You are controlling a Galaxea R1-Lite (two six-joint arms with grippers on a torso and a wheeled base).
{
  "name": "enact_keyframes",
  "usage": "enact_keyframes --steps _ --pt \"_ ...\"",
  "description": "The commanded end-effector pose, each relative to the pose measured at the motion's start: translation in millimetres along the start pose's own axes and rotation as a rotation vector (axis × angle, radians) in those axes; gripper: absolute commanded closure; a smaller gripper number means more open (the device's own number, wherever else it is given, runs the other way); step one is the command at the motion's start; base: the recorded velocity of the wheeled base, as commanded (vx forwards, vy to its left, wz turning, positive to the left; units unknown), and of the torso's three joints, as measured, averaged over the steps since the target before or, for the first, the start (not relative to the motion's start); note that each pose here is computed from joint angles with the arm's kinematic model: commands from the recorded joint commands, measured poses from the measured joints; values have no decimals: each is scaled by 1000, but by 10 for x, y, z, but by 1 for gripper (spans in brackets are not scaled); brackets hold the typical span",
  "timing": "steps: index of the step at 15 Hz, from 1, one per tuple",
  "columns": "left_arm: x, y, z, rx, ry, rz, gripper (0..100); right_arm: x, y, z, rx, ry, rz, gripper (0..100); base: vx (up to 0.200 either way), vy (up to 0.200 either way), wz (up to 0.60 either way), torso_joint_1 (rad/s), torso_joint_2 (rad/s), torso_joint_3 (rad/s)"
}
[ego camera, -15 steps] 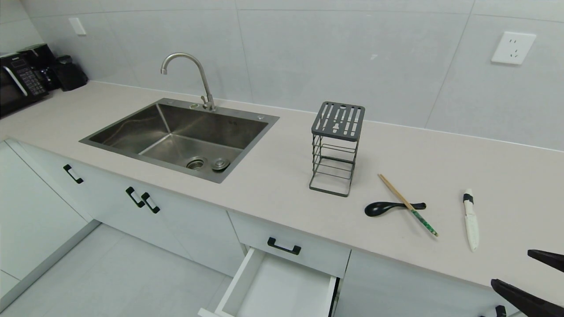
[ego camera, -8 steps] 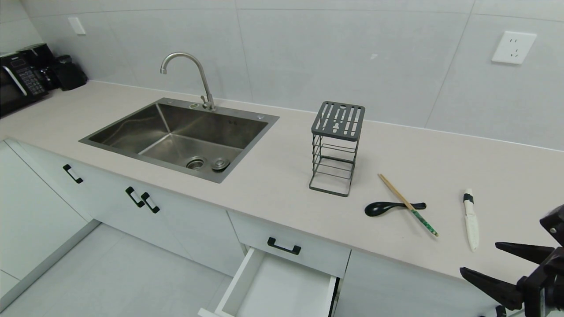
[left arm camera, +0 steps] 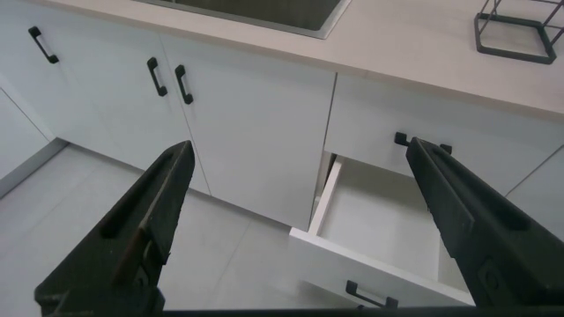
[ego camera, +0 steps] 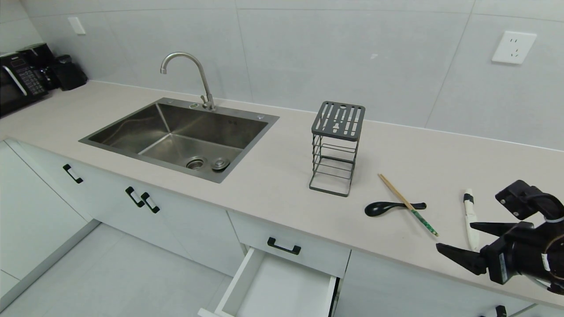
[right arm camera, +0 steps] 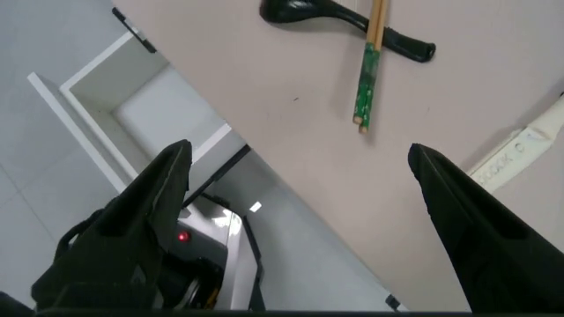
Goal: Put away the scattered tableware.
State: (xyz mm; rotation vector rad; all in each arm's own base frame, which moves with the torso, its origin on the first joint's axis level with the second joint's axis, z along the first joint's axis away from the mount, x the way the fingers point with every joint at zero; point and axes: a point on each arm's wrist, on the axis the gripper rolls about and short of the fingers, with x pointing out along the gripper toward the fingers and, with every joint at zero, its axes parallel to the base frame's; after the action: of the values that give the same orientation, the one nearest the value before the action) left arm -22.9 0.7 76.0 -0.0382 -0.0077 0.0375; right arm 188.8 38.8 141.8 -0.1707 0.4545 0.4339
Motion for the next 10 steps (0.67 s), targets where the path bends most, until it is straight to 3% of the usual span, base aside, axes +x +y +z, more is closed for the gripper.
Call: enact_keyframes --steps 1,4,10 --pt "1 0 1 0 1 1 0 222 -48 -11 15 62 10 0 0 0 0 0 0 0" --pt "1 0 1 0 1 1 0 401 -90 -44 38 117 -13 0 0 0 0 0 0 0" --pt "1 0 1 0 1 1 0 792 -229 59 84 145 -78 0 0 0 0 0 0 0"
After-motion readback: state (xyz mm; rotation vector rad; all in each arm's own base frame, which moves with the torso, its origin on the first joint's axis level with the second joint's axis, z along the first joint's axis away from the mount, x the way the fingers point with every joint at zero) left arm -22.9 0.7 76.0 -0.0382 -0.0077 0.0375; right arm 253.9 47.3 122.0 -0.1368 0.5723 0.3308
